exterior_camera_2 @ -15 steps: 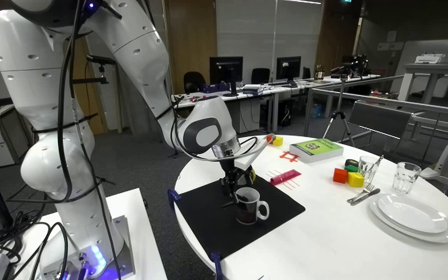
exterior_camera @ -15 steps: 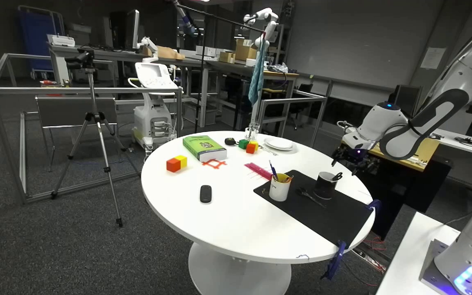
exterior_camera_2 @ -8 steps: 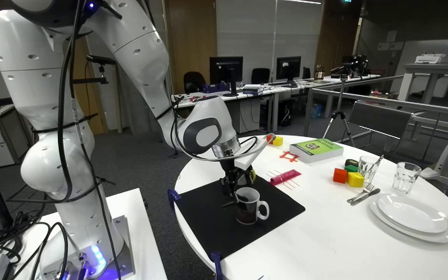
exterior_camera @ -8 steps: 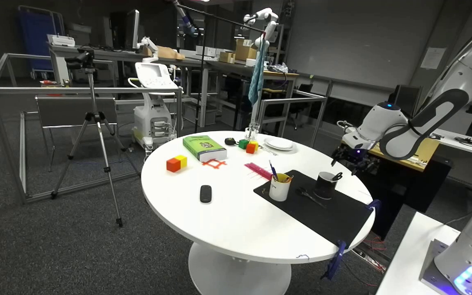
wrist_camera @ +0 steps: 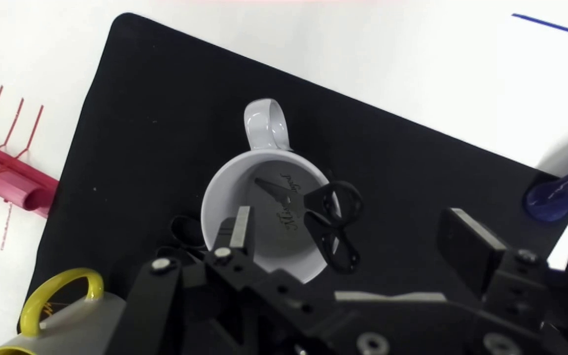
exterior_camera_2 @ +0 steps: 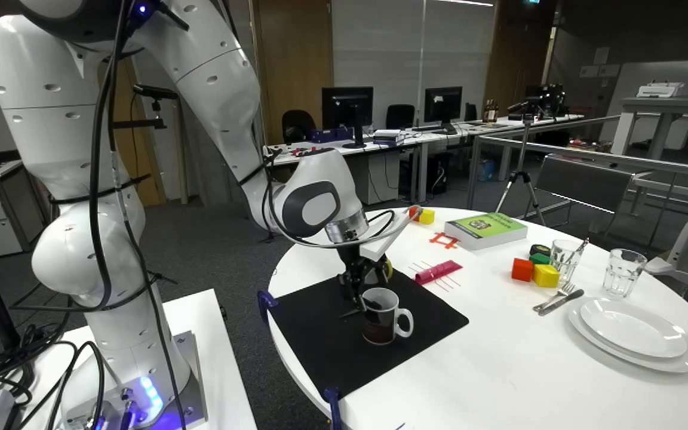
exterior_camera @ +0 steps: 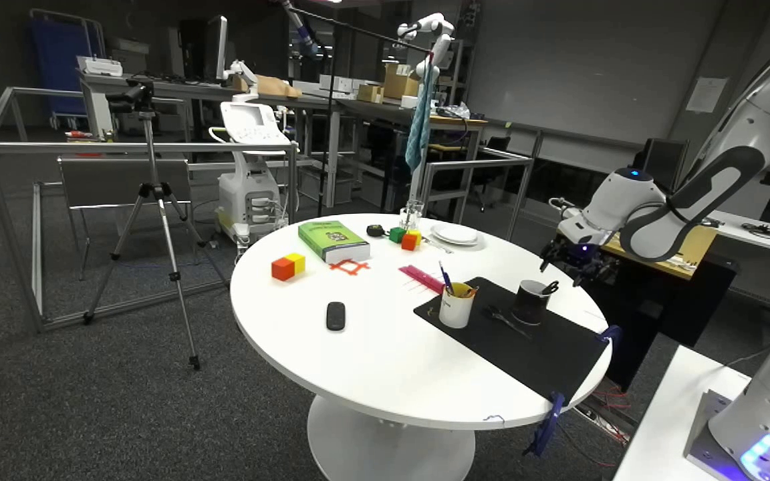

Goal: Put the scissors on the black mat

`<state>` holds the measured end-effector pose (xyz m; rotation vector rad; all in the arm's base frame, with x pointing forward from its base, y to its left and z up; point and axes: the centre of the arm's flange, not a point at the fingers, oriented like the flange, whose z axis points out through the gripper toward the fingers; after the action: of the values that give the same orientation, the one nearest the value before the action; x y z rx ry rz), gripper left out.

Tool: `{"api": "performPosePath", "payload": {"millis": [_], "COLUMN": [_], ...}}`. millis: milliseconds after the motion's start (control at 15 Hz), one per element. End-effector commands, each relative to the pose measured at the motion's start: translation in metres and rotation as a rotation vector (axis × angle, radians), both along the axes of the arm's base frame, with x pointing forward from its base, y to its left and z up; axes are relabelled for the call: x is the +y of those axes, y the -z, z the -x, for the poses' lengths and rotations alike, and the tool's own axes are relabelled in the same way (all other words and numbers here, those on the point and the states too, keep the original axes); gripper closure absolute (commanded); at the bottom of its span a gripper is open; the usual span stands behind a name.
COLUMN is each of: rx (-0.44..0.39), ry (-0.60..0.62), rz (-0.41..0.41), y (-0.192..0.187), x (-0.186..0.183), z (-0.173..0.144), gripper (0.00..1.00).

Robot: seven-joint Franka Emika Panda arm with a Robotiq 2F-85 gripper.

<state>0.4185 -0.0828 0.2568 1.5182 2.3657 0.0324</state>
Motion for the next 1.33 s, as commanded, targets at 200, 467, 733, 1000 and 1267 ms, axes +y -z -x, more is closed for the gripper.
{"api": "performPosePath", "payload": {"millis": [200, 467, 733, 1000, 1267], "rx": [-0.032, -0.026, -0.032, -0.036, -0.034], "ry": [-0.005, 0.000, 0.001, -0.013, -0.023], "rz": [0.028, 0.057, 0.075, 0.090, 0.100], "y": [0.016, 0.025, 0.028, 0.034, 0.037], "x": [0.010, 0.012, 0.014, 0.015, 0.017], "z": [-0.004, -0.006, -0.008, -0.008, -0.007], "gripper": [0.00, 0.00, 0.00, 0.32, 0.60]}}
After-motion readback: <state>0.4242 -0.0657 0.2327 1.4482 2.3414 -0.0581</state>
